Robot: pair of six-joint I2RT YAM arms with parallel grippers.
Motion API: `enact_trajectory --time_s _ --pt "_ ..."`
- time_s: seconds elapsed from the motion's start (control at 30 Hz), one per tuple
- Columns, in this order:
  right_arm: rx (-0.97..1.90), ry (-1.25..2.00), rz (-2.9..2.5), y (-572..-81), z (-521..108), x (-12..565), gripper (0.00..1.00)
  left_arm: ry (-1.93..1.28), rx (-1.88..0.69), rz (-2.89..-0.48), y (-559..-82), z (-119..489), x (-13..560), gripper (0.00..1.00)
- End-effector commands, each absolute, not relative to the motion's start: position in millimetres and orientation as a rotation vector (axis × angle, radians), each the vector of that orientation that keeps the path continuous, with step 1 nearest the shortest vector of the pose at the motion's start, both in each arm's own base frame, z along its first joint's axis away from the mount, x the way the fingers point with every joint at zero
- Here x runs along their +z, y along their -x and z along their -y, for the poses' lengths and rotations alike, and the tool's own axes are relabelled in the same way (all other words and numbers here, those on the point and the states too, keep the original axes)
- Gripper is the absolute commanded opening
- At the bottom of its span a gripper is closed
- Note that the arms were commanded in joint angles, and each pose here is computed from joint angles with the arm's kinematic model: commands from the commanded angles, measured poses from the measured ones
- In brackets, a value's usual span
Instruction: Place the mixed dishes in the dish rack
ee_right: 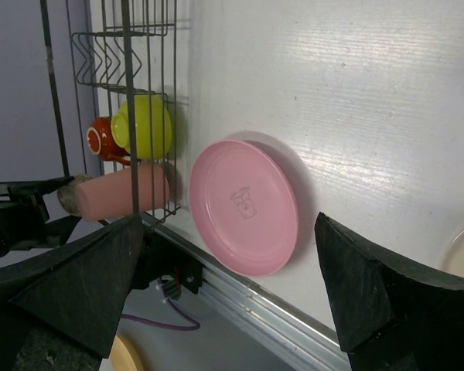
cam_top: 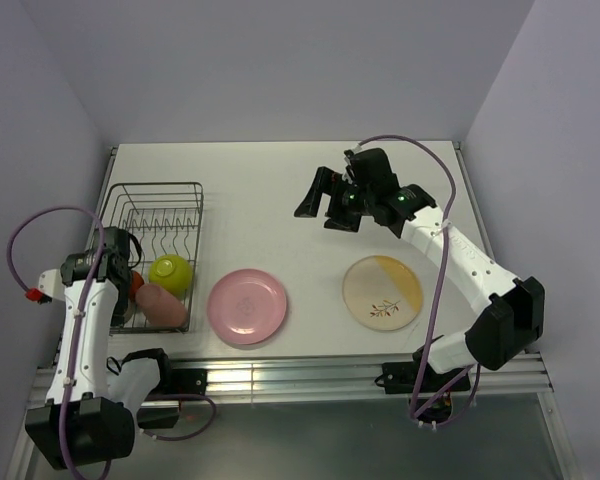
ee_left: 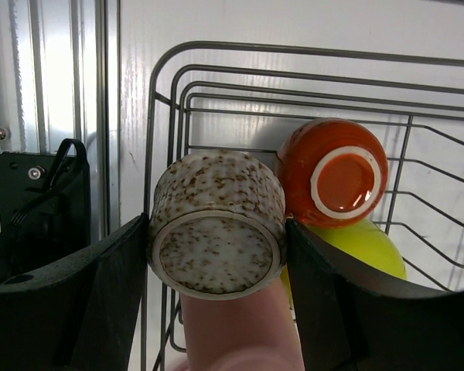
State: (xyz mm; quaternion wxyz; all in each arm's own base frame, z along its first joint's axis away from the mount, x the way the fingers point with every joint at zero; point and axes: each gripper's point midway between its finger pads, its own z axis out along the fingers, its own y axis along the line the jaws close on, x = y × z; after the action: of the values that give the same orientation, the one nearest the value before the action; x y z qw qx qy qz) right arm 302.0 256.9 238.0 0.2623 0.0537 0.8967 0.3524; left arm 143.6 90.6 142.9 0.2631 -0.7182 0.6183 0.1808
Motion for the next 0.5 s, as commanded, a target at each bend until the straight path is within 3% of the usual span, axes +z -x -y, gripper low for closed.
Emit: enact_trajectory --time_s 0.0,0.47 --pt "0.950 -0.116 -2.425 -303 -258 232 1.00 1.949 0.519 -1.637 -135 -97 143 0.00" --pt "0.943 -0.133 -2.436 -301 -256 223 0.99 1.980 0.560 -1.756 -138 -101 116 0.00"
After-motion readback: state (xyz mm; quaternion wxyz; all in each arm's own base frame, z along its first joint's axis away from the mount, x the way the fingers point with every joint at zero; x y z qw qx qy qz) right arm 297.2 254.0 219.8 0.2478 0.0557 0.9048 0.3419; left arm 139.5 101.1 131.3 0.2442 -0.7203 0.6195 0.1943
